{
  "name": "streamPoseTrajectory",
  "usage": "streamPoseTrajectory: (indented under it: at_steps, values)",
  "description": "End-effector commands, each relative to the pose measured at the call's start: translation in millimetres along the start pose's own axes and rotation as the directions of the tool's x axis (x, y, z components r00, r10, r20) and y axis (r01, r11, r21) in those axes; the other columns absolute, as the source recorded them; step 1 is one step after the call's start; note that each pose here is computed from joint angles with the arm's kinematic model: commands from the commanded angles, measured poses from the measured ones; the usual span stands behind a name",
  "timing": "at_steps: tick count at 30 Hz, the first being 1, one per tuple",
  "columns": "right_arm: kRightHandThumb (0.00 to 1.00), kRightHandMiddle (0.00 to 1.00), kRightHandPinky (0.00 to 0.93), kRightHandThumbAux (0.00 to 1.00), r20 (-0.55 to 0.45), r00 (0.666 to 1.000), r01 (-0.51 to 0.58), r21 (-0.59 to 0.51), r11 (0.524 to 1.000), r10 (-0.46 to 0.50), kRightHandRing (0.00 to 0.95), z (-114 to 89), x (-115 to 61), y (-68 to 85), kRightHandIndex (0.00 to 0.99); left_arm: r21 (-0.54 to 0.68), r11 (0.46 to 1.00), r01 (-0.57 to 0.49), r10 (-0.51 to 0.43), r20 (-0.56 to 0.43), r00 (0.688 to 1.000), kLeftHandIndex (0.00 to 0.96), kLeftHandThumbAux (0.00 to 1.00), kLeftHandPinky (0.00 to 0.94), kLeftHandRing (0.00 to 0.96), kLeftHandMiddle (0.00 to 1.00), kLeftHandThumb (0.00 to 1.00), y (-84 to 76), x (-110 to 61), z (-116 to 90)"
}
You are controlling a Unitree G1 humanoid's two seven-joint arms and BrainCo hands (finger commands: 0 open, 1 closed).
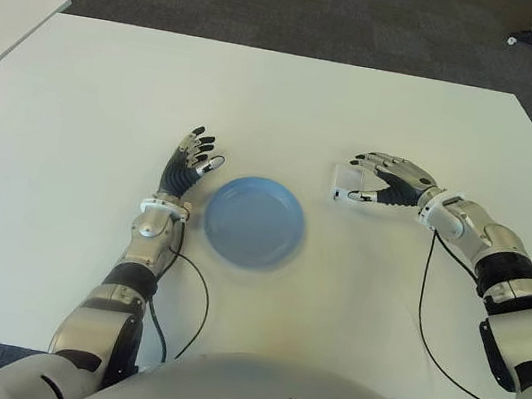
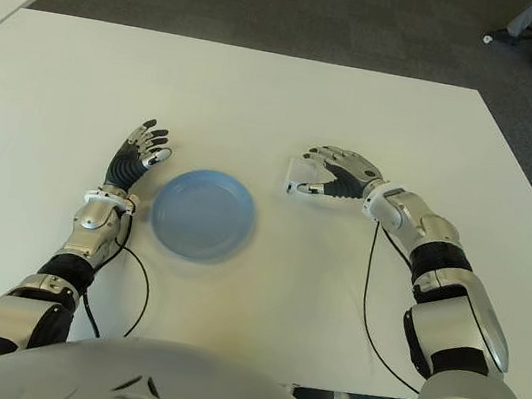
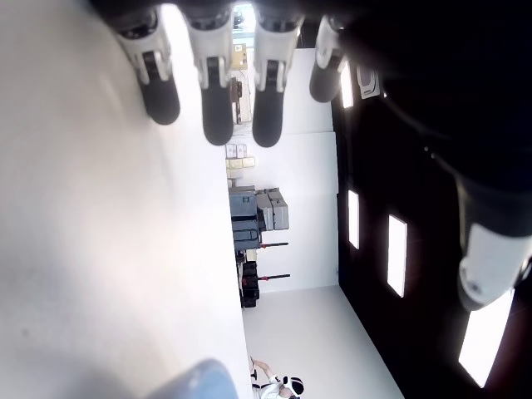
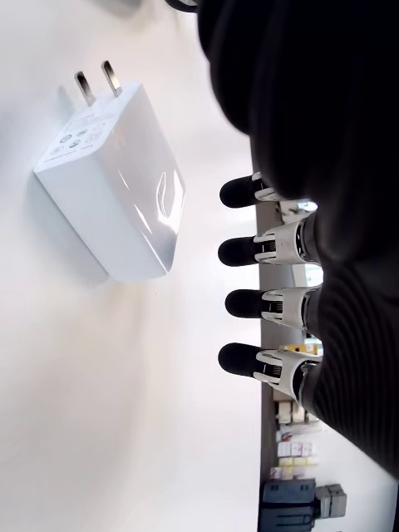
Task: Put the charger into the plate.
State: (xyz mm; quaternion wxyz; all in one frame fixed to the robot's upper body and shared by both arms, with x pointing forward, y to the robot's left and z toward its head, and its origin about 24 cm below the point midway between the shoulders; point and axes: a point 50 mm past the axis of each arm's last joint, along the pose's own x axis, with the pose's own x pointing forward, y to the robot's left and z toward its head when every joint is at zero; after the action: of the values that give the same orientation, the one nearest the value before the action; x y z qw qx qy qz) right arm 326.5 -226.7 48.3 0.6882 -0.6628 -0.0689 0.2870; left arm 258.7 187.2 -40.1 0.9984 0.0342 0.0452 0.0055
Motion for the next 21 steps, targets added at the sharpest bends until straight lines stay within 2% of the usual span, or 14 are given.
streamPoseTrajectory:
  at_steps: [1,6,21]
  values:
    - [0.339,0.0,0.0,0.157,-0.053,0.998,0.045,0.025,0.999,-0.043,0.0,-1.4,7.6,2.4,0.0,-0.008,1.0,0.002,-0.004,-0.17,0.986,0.083,0.585,0.175,0.198,0.203,0.0,0.9,-23.8,-33.3]
    - [0.34,0.0,0.0,0.157,-0.094,0.993,0.076,0.054,0.996,-0.07,0.0,-3.2,11.2,6.5,0.0,-0.006,1.0,-0.002,0.001,-0.182,0.983,0.079,0.584,0.167,0.193,0.199,0.0,0.7,-23.5,-34.2]
    - [0.347,0.0,0.0,0.147,-0.128,0.978,0.183,0.128,0.975,-0.167,0.0,1.4,18.3,6.2,0.0,-0.001,1.0,-0.002,0.002,-0.183,0.983,0.066,0.577,0.169,0.187,0.192,0.0,0.6,-24.8,-34.7]
